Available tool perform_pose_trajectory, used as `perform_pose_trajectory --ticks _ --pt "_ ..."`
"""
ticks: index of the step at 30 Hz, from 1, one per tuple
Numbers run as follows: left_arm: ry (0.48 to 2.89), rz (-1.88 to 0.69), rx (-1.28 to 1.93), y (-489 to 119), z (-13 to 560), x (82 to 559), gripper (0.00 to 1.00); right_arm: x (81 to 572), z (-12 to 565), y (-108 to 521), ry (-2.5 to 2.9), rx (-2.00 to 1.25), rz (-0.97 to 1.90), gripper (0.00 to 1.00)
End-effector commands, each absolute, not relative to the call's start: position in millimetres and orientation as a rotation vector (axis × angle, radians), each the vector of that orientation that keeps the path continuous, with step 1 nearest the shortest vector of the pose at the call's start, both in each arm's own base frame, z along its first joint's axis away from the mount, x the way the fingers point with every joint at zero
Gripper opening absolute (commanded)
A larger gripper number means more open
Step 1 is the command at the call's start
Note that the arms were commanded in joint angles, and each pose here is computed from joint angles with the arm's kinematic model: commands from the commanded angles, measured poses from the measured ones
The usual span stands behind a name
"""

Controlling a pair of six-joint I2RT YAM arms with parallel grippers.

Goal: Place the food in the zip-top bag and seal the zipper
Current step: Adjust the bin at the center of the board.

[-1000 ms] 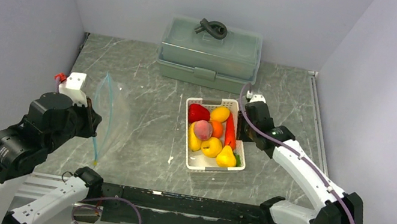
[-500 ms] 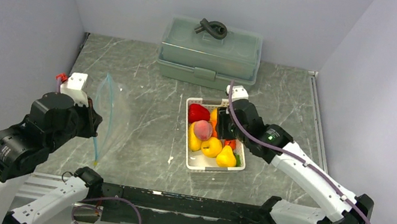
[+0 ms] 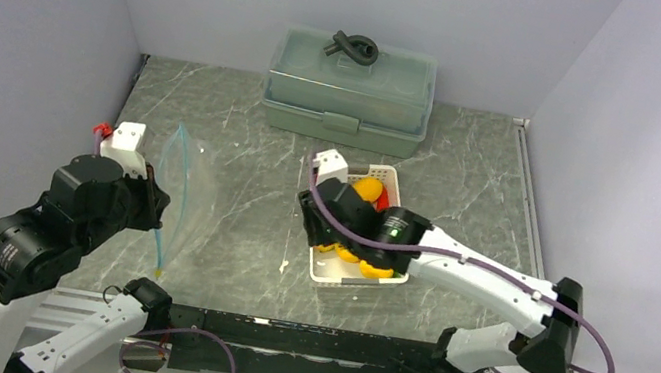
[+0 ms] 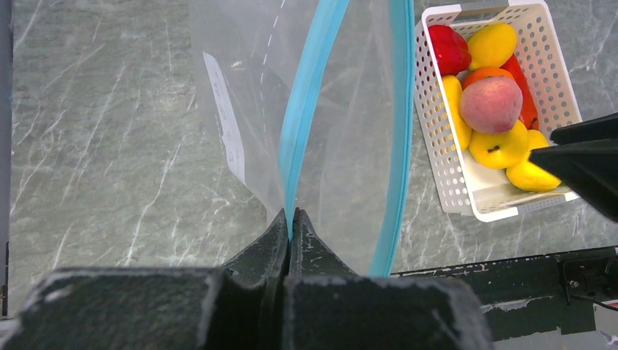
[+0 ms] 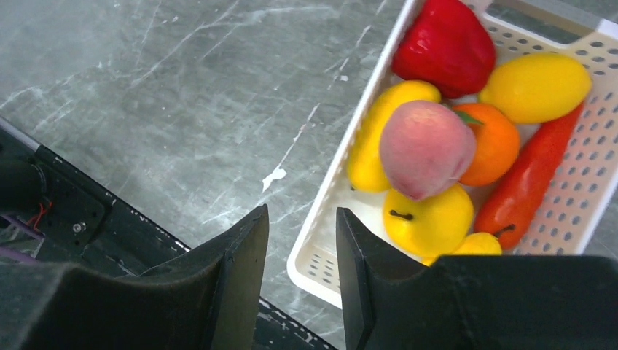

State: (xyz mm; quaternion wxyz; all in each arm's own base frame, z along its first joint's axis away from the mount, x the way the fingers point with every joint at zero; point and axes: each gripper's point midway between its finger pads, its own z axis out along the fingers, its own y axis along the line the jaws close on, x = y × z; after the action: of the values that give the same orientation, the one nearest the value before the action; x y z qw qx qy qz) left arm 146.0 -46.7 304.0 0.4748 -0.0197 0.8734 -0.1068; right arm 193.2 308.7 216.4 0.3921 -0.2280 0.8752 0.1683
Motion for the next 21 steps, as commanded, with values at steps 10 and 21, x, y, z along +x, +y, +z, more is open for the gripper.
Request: perform_pose_trajectory --ticks 10,21 --pt "2.093 -0.279 -0.070 -43.4 309.6 142.1 0.00 193.5 188.8 340.1 2.237 -0.509 0.285 0.45" --pt "2.091 -0.269 -0.064 -39.7 310.2 137.4 0.00 213.0 129.1 330.5 2.280 -0.399 0.048 0.47"
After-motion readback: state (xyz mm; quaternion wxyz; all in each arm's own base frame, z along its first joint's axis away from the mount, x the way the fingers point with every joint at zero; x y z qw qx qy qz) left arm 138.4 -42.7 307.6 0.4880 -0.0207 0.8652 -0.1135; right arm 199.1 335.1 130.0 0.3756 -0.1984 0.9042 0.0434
